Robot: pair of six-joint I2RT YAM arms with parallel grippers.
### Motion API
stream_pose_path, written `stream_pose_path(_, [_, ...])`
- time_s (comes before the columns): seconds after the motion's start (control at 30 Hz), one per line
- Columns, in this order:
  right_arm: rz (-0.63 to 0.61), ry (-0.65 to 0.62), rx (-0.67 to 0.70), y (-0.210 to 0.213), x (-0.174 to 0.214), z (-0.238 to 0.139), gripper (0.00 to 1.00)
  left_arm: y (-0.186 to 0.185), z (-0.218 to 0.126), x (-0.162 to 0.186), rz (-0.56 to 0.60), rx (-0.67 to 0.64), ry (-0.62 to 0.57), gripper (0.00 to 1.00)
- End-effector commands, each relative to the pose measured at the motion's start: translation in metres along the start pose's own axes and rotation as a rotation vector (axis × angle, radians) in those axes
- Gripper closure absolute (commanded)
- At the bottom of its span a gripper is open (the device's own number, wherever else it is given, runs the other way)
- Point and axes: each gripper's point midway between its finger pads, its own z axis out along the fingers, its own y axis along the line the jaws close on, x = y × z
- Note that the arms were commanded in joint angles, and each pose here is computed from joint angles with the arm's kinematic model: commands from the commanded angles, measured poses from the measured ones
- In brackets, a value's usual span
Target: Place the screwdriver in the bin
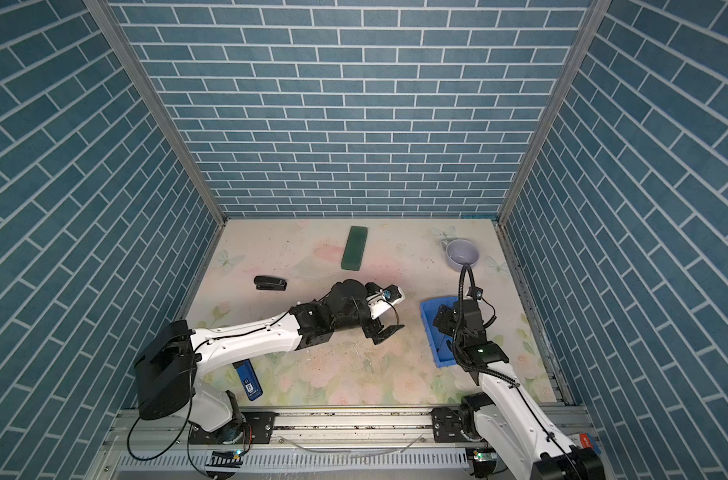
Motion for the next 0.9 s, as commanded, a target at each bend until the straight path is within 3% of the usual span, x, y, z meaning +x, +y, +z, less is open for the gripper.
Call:
stream_pose_path(0.0, [-0.056, -0.091, 0.067, -0.006, -0.032, -0.012, 0.09, 0.04, -0.019, -0.006, -0.07, -0.128, -0.051, 0.0])
stream_pose_path(0.17, [-0.134, -0.197, 0.11, -0.004, -0.069, -0.014, 0.06, 0.1, -0.063, 0.023, -0.131, -0.375, -0.021, 0.0])
stream_pose_path(0.33, [-0.179, -0.286, 0.15, -0.011, -0.094, -0.006, 0.04, 0.142, -0.129, 0.061, -0.168, -0.629, -0.001, 0.0])
stream_pose_path(0.5, [-0.18, -0.312, 0.197, -0.033, -0.094, 0.014, 0.02, 0.169, -0.188, 0.121, -0.25, -0.833, 0.028, 0.0])
stream_pose_path(0.63, [-0.321, -0.342, 0.264, -0.047, -0.094, 0.027, 0.01, 0.184, -0.224, 0.163, -0.304, -0.971, 0.022, 0.0])
stream_pose_path(0.87, [-0.248, -0.371, 0.2, -0.055, -0.096, 0.053, 0.01, 0.2, -0.258, 0.222, -0.337, -1.149, 0.083, 0.0])
